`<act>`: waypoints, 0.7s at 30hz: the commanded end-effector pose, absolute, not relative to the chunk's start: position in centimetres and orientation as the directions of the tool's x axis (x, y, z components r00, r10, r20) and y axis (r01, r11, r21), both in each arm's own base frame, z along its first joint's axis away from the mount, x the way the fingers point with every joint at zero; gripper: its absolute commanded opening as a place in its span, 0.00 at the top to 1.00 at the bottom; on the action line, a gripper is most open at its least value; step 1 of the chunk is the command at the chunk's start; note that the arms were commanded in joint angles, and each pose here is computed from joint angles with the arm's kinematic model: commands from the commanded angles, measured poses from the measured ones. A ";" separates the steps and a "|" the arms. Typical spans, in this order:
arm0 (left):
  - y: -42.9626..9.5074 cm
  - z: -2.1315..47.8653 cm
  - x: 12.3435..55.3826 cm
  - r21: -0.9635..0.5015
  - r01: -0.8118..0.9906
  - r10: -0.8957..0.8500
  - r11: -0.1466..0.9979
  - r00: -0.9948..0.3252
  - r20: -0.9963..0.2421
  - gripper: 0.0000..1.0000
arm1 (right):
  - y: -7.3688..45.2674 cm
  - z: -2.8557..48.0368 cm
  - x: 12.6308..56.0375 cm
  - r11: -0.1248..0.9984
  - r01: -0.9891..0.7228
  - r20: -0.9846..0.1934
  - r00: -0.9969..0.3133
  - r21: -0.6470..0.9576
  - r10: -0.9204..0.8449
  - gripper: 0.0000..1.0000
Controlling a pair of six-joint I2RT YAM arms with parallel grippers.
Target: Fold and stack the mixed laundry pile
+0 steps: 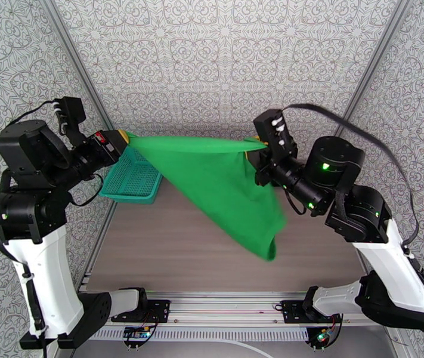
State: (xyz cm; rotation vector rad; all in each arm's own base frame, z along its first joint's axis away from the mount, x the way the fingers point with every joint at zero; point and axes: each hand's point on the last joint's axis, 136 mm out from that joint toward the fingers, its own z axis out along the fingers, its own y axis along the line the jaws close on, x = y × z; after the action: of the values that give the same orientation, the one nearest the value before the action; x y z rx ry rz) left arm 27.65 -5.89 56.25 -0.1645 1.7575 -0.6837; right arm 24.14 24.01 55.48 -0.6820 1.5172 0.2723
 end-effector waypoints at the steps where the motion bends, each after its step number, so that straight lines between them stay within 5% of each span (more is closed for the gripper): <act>1: -6.2 56.1 28.2 -0.534 0.236 -0.463 0.811 -0.297 -0.835 1.00 | 21.5 52.8 23.4 0.775 -0.546 -0.930 0.019 -0.318 -0.368 1.00; 16: -6.3 50.4 29.2 -0.506 0.101 -0.440 0.856 -0.371 -0.818 1.00 | 24.7 46.3 20.6 0.634 -0.754 -0.892 -0.157 -0.169 -0.424 1.00; 21: -7.5 50.3 28.5 -0.537 0.141 -0.449 0.832 -0.398 -0.800 1.00 | 20.5 47.1 23.2 0.786 -0.552 -0.872 -0.198 -0.278 -0.447 1.00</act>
State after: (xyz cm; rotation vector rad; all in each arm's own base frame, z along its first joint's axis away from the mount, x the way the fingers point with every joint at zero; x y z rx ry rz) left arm 29.02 -7.68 49.97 -0.2142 1.8981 -0.6520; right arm 22.30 23.83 45.68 -0.9104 1.8127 0.2441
